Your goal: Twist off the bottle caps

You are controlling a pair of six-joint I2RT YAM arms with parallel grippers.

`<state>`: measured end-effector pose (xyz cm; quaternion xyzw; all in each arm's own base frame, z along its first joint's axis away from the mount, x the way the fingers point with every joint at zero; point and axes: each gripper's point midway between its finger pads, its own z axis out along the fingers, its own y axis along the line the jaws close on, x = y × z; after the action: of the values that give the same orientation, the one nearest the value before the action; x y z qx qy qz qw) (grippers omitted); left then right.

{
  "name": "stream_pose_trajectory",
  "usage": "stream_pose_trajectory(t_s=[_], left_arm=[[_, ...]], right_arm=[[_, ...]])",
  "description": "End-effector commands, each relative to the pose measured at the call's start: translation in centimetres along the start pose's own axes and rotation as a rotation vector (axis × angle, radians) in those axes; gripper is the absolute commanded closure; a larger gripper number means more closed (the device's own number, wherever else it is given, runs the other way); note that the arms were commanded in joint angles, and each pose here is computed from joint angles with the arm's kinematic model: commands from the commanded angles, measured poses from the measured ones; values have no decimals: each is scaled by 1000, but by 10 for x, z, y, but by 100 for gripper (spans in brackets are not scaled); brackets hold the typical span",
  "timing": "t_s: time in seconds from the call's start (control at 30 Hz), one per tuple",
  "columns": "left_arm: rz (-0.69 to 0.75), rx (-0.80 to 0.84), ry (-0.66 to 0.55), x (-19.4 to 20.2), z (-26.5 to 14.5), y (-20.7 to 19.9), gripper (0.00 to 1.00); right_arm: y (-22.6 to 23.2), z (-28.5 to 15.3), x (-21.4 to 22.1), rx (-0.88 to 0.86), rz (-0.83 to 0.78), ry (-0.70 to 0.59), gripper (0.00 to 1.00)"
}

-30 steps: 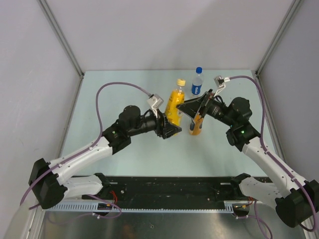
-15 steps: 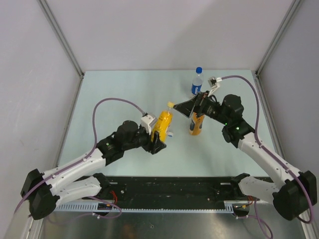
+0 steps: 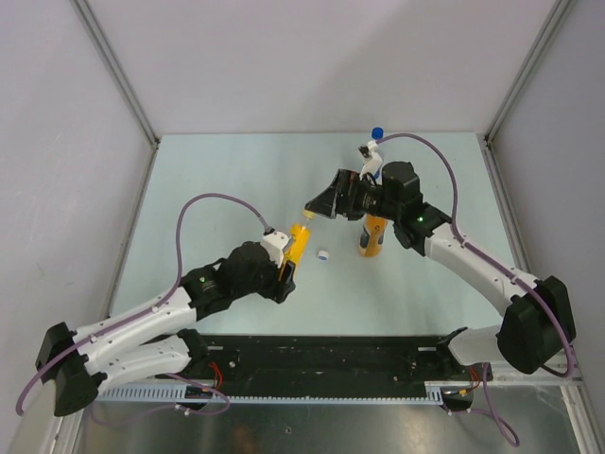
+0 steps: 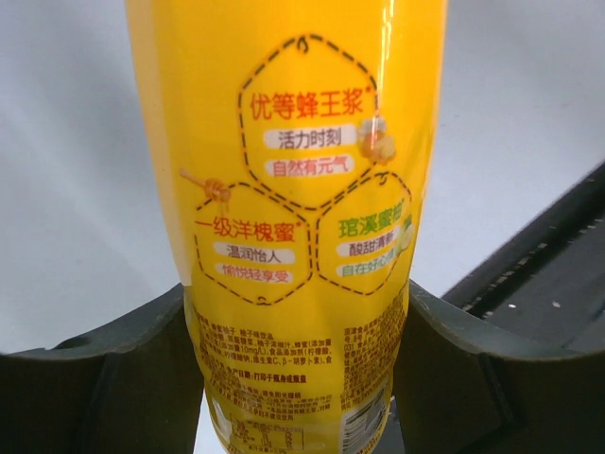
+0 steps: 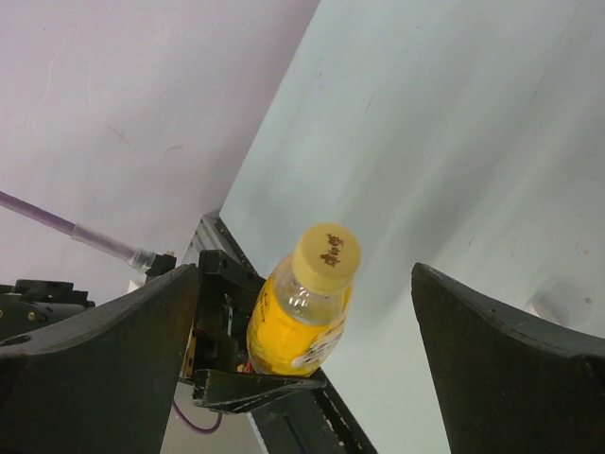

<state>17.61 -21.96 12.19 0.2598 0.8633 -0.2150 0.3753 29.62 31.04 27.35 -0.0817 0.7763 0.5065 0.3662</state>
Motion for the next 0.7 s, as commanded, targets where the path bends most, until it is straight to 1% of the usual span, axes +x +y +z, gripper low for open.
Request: stream_pose_trajectory(t_s=[0.0,0.2,0.37,0.43,0.67], left_arm=[[47,-187,-18,-17,-10,24,63],[68,-283,-55,-26,-19,32,67],[104,-331,-57,-26,-20,33,71],[124,-349,-54,-24,-20,31,72],[174,-377,-39,-25,-14,24,72]], right_arm=[[18,5,-16,-19,-22,-33,3],[11,17,-8,17,-2,-7,8],[13,23,-1,-1,19,19,24],[15,24,0,-12,23,24,28],[21,24,1,-29,40,30,31]])
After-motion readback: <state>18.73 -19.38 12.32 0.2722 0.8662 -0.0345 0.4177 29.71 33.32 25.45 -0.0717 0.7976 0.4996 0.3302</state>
